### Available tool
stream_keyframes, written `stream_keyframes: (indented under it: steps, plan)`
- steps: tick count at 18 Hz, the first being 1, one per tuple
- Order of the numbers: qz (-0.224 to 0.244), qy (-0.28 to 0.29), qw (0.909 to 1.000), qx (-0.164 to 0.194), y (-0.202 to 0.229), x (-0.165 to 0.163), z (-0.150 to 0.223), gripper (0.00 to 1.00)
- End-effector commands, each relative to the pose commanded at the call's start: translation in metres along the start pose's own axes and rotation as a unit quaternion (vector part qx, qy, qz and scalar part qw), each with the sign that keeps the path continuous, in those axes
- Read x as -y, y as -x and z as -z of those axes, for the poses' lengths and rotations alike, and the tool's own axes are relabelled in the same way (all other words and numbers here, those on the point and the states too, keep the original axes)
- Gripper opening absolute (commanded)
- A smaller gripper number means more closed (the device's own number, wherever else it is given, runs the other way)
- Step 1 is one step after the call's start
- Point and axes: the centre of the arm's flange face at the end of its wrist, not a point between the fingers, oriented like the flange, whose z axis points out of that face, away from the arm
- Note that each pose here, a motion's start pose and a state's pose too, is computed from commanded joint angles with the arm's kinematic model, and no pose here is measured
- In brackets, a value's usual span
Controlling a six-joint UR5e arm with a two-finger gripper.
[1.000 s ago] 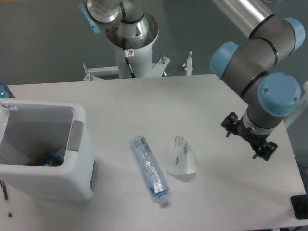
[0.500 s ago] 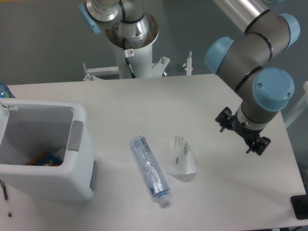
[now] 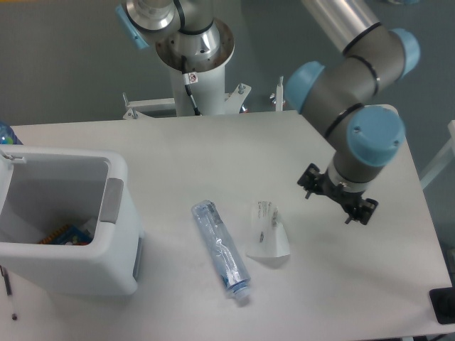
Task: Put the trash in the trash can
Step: 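Move the gripper over the white paper wrapper and lower it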
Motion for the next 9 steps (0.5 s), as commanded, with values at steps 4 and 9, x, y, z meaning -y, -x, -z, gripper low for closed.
stream_keyframes:
  steps: [4,9]
  plan:
    - [0.017,-0.006,0.9998,0.012,-0.019,0.007,-0.024,1.0]
    - [0.047,-0.024,0.9986,0.002,-0.033,0.018,-0.039,0.92]
